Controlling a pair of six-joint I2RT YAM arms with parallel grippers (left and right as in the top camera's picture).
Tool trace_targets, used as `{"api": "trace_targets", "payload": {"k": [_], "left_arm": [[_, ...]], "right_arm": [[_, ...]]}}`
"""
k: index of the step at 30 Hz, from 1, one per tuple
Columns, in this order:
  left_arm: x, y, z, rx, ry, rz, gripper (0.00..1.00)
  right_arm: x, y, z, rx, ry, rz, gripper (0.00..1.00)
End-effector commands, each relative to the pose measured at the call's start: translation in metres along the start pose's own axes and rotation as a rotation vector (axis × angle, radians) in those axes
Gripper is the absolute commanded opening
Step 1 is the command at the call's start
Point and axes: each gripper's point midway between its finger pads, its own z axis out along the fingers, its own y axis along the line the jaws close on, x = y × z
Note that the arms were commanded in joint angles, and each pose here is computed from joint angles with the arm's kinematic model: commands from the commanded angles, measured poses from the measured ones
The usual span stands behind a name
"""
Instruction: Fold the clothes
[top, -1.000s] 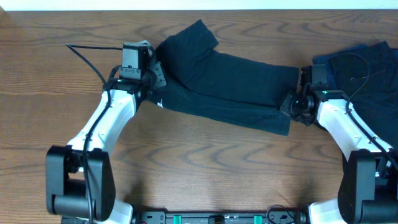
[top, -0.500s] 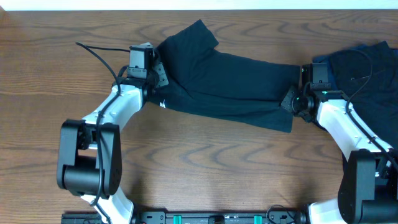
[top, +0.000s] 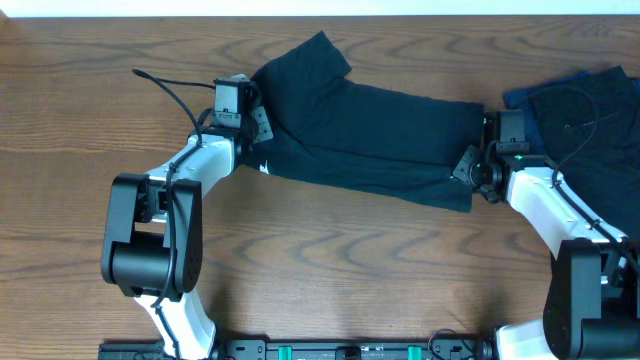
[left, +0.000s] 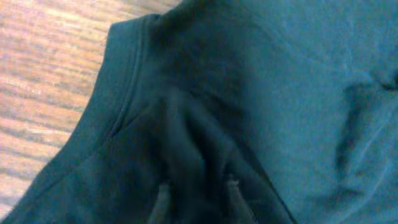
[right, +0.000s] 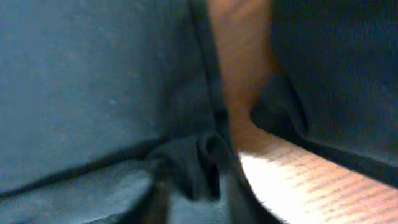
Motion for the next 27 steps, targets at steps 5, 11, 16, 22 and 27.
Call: {"api": "trace_targets", "payload": {"k": [5,11,16,22,27], "left_arm": [[-0.061,-0.021,-0.060,0.049,-0.178,0.075,0.72],[-0.050,-0.001,-0.078,-0.001,-0.108,0.084,0.50],[-0.020,0.037,-0.064,-0.080,0.022,0.038,0.15],[0.003,0.061,-0.040,-0.124,0.104,0.009,0.15],[0.015,0.066,-0.022,-0.132,0.134,0.007,0.15]], "right_arm": [[-0.014,0.003,-0.003,0.006,-0.037,-0.104,0.77],[-0.027,0.036,-0.030,-0.100,0.015,-0.215,0.75],[-0.008,0.058,-0.047,-0.179,0.117,-0.266,0.37],[0.025,0.047,-0.038,-0.135,0.213,-0.279,0.04],[0.041,0.032,-0.019,-0.106,0.226,-0.279,0.01]]}}
